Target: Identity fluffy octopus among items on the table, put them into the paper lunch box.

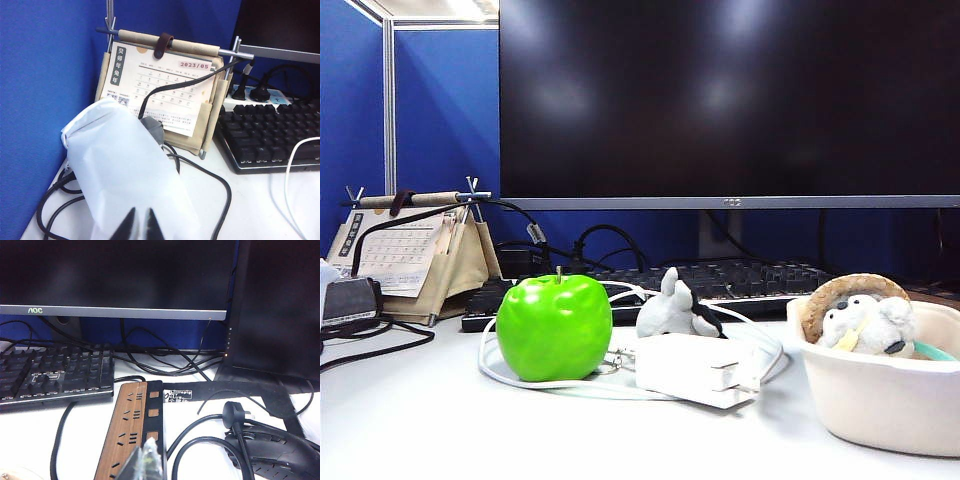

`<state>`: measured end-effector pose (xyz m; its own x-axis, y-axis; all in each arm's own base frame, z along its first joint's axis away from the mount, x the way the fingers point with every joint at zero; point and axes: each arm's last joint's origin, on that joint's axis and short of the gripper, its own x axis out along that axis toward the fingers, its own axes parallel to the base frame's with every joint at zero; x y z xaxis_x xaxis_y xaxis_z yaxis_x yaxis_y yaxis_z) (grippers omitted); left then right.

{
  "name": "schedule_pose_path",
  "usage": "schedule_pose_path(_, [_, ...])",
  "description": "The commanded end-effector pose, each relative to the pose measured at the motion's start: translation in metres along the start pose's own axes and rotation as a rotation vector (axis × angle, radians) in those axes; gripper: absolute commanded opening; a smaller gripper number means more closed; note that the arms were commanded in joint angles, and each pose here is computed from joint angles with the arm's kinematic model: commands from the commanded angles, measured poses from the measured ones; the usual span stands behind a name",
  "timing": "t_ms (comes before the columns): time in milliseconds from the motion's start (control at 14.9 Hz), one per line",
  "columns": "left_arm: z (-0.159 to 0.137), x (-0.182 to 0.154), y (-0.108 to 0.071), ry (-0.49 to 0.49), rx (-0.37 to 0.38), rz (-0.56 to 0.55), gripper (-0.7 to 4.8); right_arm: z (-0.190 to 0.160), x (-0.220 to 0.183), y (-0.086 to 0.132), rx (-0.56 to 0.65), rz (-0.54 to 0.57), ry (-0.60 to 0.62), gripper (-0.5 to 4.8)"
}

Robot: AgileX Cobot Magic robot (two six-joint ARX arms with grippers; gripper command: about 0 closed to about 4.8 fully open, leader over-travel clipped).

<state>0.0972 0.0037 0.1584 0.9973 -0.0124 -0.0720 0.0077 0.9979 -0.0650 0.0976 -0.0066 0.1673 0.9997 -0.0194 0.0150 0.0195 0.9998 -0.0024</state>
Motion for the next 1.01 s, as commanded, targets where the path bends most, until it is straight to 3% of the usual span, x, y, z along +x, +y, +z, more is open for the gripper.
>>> schedule_pose_path(67, [0.000,0.000,0.000,-0.004,0.000,-0.003,0.30,0.000,0.000,0.000,-0.003,0.002,-0.010,-0.06])
schedule_pose_path(403, [0.001,0.000,0.000,-0.005,0.000,-0.003,0.30,0.000,0.000,0.000,0.005,0.010,-0.011,-0.06])
schedule_pose_path(738, [0.004,0.000,-0.002,-0.040,-0.065,-0.061,0.30,0.008,0.000,0.004,0.075,0.149,-0.087,-0.06])
schedule_pose_path(940, [0.028,-0.005,-0.008,-0.241,-0.131,-0.252,0.30,0.022,-0.003,0.005,0.148,0.191,-0.189,-0.06])
schedule_pose_path(1007, [0.036,-0.008,-0.009,-0.258,-0.155,-0.276,0.29,0.030,-0.005,0.006,0.149,0.208,-0.203,-0.06])
